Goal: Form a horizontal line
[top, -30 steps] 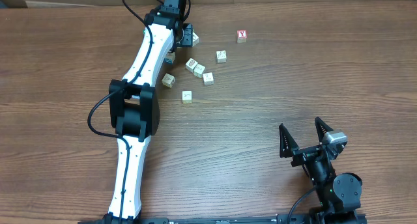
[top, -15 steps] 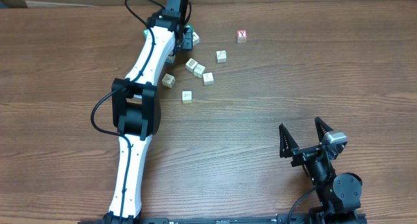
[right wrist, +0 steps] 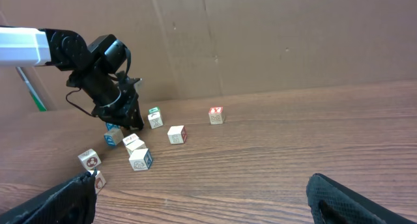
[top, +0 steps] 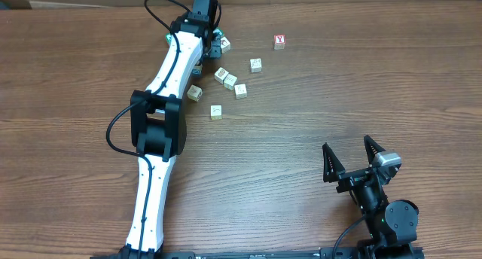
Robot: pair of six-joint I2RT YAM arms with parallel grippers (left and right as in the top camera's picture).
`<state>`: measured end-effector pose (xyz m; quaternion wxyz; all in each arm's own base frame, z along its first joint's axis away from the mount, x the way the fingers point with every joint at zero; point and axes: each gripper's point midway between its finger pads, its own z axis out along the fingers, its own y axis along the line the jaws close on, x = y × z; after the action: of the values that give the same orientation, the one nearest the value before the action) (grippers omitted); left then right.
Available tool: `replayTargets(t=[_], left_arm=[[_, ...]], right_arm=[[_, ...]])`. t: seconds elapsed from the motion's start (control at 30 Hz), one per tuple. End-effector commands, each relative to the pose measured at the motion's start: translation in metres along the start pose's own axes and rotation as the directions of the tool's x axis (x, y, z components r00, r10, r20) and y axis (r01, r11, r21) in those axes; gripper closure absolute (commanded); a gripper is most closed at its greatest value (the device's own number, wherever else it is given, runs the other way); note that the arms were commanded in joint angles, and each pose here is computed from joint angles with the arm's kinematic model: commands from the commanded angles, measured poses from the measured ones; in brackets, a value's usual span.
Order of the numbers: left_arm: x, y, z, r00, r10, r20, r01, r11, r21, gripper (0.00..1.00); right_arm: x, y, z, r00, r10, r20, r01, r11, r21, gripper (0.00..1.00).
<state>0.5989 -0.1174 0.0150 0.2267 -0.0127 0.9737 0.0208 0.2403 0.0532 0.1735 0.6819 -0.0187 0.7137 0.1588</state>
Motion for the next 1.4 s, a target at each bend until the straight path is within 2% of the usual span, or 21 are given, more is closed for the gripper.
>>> replayTargets(t=[0.0,0.07,0.1,0.37,0.47,0.67,0.83,0.9,1.0,1.13,1.37], left_arm=[[-0.003,0.003,0.001,1.000,0.003,0.008,-0.002,1.000,-0.019,0.63],[-0.004,0.003,0.001,1.000,0.002,0.009,-0.002,1.000,-0.018,0.47],[-0.004,0.003,0.001,1.000,0.001,0.011,-0.001,1.000,-0.018,0.45],[-0.007,0.002,0.002,1.000,-0.005,0.024,0.006,1.000,-0.015,0.44],[-0.010,0.002,0.002,0.999,-0.010,0.036,0.011,1.000,-0.012,0.47],[-0.013,0.001,0.002,0.999,-0.012,0.050,0.012,1.000,-0.009,0.69],[-0.024,0.002,-0.011,0.997,-0.019,0.077,0.019,1.000,-0.003,0.73],[-0.034,0.002,-0.025,0.994,-0.024,0.105,0.024,1.000,0.004,0.74],[-0.056,0.004,-0.065,0.985,-0.037,0.167,0.034,0.999,0.019,0.69],[-0.073,0.009,-0.120,0.973,-0.049,0.227,0.042,0.998,0.036,0.69],[-0.073,0.018,-0.225,0.955,-0.149,0.258,0.126,0.987,0.101,0.69]], right_arm=[[0.003,-0.003,0.000,1.000,0.003,0.001,-0.003,1.000,0.011,0.00],[0.003,-0.003,0.000,1.000,0.003,0.001,-0.003,1.000,0.011,0.00],[0.003,-0.003,0.000,1.000,0.003,0.001,-0.003,1.000,0.011,0.00],[0.003,-0.003,0.000,1.000,0.003,0.001,-0.003,1.000,0.011,0.00],[0.003,-0.003,0.000,1.000,0.003,0.001,-0.003,1.000,0.011,0.00],[0.003,-0.003,0.000,1.000,0.003,0.001,-0.003,1.000,0.011,0.00],[0.003,-0.003,0.000,1.000,0.003,0.001,-0.003,1.000,0.011,0.00],[0.003,-0.003,0.000,1.000,0.003,0.001,-0.003,1.000,0.011,0.00],[0.003,-0.003,0.000,1.000,0.003,0.001,-0.003,1.000,0.011,0.00],[0.003,-0.003,0.000,1.000,0.003,0.001,-0.003,1.000,0.011,0.00],[0.003,-0.003,0.000,1.000,0.003,0.001,-0.003,1.000,0.011,0.00]])
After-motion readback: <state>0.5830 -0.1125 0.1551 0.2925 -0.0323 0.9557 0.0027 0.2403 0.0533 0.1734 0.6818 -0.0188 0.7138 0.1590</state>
